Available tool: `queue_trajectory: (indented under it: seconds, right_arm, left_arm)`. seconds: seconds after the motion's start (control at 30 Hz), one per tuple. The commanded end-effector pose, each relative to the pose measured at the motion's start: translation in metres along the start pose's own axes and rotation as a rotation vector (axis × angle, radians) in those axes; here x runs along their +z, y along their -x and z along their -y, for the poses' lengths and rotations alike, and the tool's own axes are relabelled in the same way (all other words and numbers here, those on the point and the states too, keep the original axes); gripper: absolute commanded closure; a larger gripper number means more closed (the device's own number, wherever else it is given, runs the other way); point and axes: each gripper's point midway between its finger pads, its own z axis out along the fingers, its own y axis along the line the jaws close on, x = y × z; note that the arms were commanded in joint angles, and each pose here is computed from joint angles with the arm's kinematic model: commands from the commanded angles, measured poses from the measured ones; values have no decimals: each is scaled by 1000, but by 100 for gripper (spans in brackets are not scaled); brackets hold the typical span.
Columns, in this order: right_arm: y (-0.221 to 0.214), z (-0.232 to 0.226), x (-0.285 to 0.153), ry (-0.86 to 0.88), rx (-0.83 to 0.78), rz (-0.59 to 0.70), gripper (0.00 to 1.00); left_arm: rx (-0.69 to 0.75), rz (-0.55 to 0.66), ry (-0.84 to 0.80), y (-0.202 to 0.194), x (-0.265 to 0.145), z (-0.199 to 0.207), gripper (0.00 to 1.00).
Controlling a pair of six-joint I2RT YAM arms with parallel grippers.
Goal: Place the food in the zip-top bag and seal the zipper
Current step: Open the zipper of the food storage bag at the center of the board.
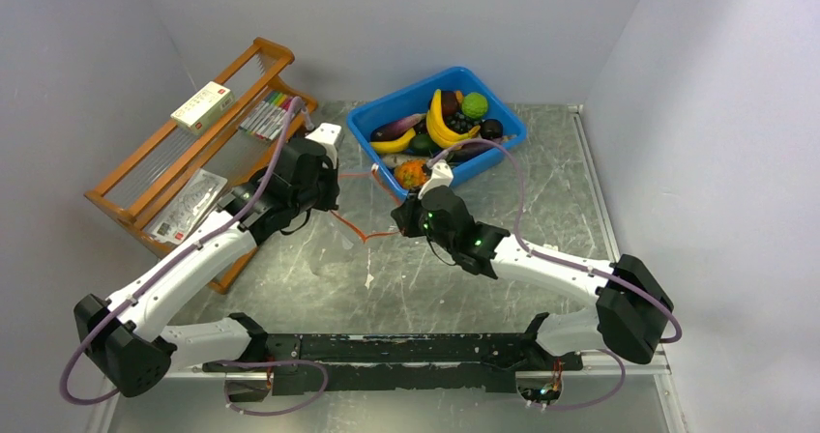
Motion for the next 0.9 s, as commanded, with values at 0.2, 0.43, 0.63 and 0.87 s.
queue_trajectory:
  seconds: [0.2, 0.43, 0.63, 0.87]
  right_arm:
    - [30, -38, 0, 134, -178, -9, 72]
    - [47, -48, -16, 211, -311, -5, 51]
    - [80, -19, -14, 173, -349, 48, 47]
    - [129, 1, -18, 130, -376, 95, 46]
  left_arm:
    - [1, 2, -49, 9, 10, 13, 93]
    - [-10, 9, -55, 6, 16, 14, 93]
    - [16, -8, -99, -5, 16, 19, 93]
    - [46, 56, -49, 0, 10, 5, 93]
